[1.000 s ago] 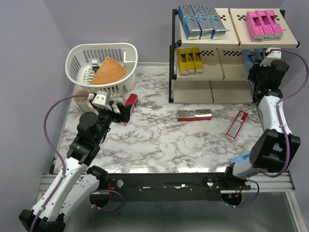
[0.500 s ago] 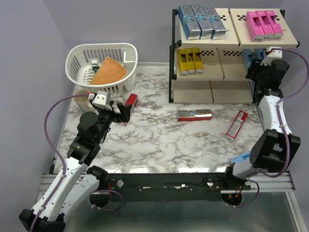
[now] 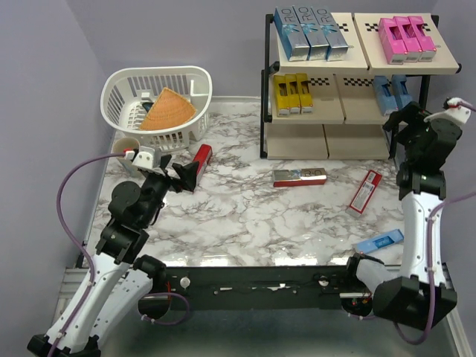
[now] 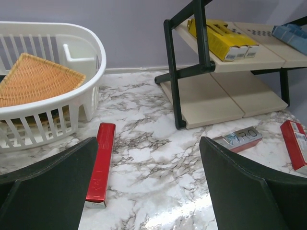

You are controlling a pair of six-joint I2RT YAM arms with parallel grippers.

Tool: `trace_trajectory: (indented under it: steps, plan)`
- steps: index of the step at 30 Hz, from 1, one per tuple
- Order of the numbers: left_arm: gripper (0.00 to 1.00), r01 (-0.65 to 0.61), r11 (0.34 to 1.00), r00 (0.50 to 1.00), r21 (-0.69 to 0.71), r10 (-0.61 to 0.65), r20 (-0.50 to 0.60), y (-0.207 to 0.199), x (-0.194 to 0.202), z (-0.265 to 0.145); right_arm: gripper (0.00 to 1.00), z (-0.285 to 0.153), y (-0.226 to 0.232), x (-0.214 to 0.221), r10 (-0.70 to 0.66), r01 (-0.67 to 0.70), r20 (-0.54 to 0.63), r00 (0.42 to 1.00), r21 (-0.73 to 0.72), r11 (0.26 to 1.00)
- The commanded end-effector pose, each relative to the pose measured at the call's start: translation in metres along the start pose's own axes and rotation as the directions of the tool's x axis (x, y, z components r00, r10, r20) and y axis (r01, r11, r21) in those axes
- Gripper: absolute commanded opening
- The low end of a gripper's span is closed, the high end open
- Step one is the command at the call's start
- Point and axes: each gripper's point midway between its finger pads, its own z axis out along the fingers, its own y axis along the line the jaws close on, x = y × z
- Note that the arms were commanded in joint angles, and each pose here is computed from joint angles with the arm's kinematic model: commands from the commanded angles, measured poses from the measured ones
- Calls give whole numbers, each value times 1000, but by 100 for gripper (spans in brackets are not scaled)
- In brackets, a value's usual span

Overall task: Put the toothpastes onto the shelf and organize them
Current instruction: Place the toothpaste on the shelf, then move the toothpaste to the center of the board.

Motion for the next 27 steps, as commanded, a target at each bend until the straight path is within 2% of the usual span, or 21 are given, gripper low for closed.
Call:
trace_trajectory:
  steps: [1, 3, 4, 6, 7, 10, 12, 14, 21, 23, 25, 27]
  plan:
    - [99, 24, 999, 999, 41, -26, 46, -8, -15, -14, 100, -52, -49, 82, 196, -133, -202, 960, 288, 948]
    - [99, 34, 998, 997, 60, -38, 65, -12, -20, -22, 100, -71, -65, 100, 248, -153, -212, 945, 384, 910]
    - [99, 39, 998, 997, 59, -42, 57, -11, -17, -24, 100, -85, -74, 118, 269, -134, -258, 928, 441, 887]
    - [99, 45, 994, 996, 97, -52, 77, -18, -20, -34, 100, -102, -92, 132, 317, -138, -245, 916, 550, 824]
    - [99, 47, 994, 995, 102, -56, 82, -18, -19, -36, 100, -117, -98, 147, 321, -97, -296, 900, 582, 808]
    - [99, 48, 991, 995, 122, -59, 86, -21, -18, -43, 100, -143, -108, 171, 370, -61, -348, 861, 652, 755]
    - [99, 34, 992, 994, 123, -46, 95, -21, -18, -47, 100, -152, -112, 186, 415, -60, -360, 836, 691, 720]
    - [99, 26, 994, 996, 105, -36, 86, -19, -12, -49, 100, -167, -117, 211, 487, -42, -402, 775, 737, 675]
    - [99, 14, 987, 997, 158, -26, 75, -31, -10, -56, 100, -186, -122, 281, 664, -68, -407, 627, 820, 568]
    - [99, 14, 986, 997, 166, -26, 70, -33, -8, -56, 100, -189, -128, 296, 685, -58, -394, 613, 842, 536]
    - [99, 13, 985, 998, 171, -24, 66, -34, -7, -56, 100, -190, -127, 310, 713, -59, -405, 572, 847, 528]
    - [99, 13, 985, 998, 171, -22, 56, -34, -4, -55, 100, -190, -126, 310, 731, -75, -383, 564, 858, 508]
